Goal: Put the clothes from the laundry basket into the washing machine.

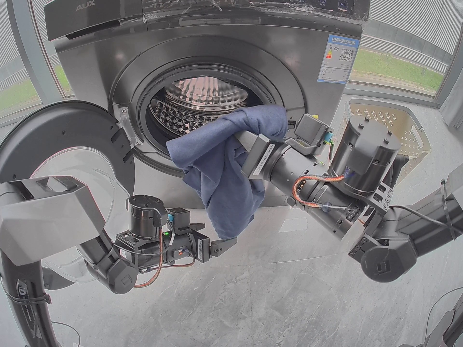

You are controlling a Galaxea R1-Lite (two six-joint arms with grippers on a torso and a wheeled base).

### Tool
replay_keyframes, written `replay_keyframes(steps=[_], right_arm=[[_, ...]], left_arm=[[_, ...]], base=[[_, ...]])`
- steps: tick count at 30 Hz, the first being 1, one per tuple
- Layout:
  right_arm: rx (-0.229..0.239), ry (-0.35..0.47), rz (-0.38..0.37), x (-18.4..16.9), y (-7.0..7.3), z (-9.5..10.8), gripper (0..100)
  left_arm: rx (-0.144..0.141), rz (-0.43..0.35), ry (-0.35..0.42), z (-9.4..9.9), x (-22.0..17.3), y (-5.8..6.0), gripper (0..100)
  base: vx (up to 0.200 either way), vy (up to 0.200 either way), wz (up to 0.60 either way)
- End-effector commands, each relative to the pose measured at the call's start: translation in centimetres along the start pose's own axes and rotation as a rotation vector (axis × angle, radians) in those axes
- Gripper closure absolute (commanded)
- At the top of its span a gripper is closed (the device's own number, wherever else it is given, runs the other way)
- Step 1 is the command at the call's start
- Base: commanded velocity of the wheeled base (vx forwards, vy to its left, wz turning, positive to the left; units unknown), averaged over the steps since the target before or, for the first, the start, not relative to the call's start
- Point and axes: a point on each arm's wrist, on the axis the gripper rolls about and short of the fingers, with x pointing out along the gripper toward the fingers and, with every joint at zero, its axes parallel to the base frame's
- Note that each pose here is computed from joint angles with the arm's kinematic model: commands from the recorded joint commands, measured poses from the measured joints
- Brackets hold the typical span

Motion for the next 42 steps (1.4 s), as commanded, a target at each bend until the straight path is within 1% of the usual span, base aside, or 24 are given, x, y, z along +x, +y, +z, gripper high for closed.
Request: replay_keyframes(steps=[1,4,7,13,18,22,23,25,30,32,33,35,36,38,40,41,42], right_arm=[[0.002,0.001,0.007,-0.1,0.3,0.0,100],[0.004,0.002,0.015,-0.1,0.6,-0.1,100],[0.007,0.006,0.019,-0.2,0.8,-0.2,100],[0.007,0.004,0.01,-0.3,0.8,-0.3,100],[0.006,0.002,0.006,-0.2,0.7,-0.3,100],[0.007,-0.016,0.007,-0.2,0.6,-0.2,100],[0.007,-0.016,0.007,-0.2,0.5,-0.2,100],[0.003,-0.009,-0.004,-0.2,0.2,-0.4,100],[-0.001,-0.003,-0.016,-0.3,-0.3,-0.4,100],[-0.001,-0.004,-0.017,-0.3,-0.4,-0.4,100],[-0.005,-0.009,-0.027,-0.3,-0.7,-0.3,100],[-0.008,-0.007,-0.037,-0.2,-1.1,-0.3,100],[-0.01,-0.005,-0.043,-0.3,-1.3,-0.3,100],[-0.013,0.004,-0.05,-0.4,-1.6,-0.5,100],[-0.013,0.009,-0.054,-0.6,-1.8,-0.7,100],[-0.014,0.008,-0.052,-0.8,-2.0,-0.8,100],[-0.016,0.009,-0.049,-0.9,-2.0,-0.9,100]], left_arm=[[0.0,0.004,-0.007,-0.3,1.3,0.6,0],[0.003,0.003,-0.017,-0.2,1.8,0.8,0],[0.011,0.003,-0.042,-0.1,2.9,1.3,0],[0.024,0.02,-0.079,-0.2,4.1,1.7,0],[0.035,0.015,-0.107,0.2,4.3,1.3,0],[0.045,0.021,-0.133,0.4,4.1,1.1,0],[0.046,0.019,-0.137,0.4,4.0,1.1,100],[0.05,0.009,-0.144,0.5,3.8,0.6,100],[0.064,-0.025,-0.156,0.7,2.4,-1.2,100],[0.066,-0.029,-0.159,0.7,2.1,-1.4,100],[0.076,-0.053,-0.163,0.8,0.9,-2.7,100],[0.09,-0.093,-0.172,1.0,-1.0,-4.6,100],[0.094,-0.108,-0.177,1.1,-1.7,-5.2,100],[0.103,-0.148,-0.174,1.0,-3.9,-7.0,100],[0.107,-0.168,-0.167,0.8,-4.9,-7.7,100],[0.111,-0.188,-0.164,0.5,-5.7,-8.4,100],[0.116,-0.199,-0.163,0.3,-6.3,-8.8,100]], base=[[0.0,0.0,0.0],[0.0,0.0,0.0],[0.0,0.0,0.0],[0.0,0.0,0.0],[0.0,0.0,0.0],[0.0,0.0,0.0],[0.0,0.0,0.0],[0.0,0.0,0.0],[0.0,0.0,0.0],[0.0,0.0,0.0],[0.0,0.0,0.0],[0.0,0.0,0.0],[0.0,0.0,0.0],[0.0,0.0,0.0],[0.0,0.0,0.0],[0.0,0.0,0.0],[0.0,0.0,0.0]])
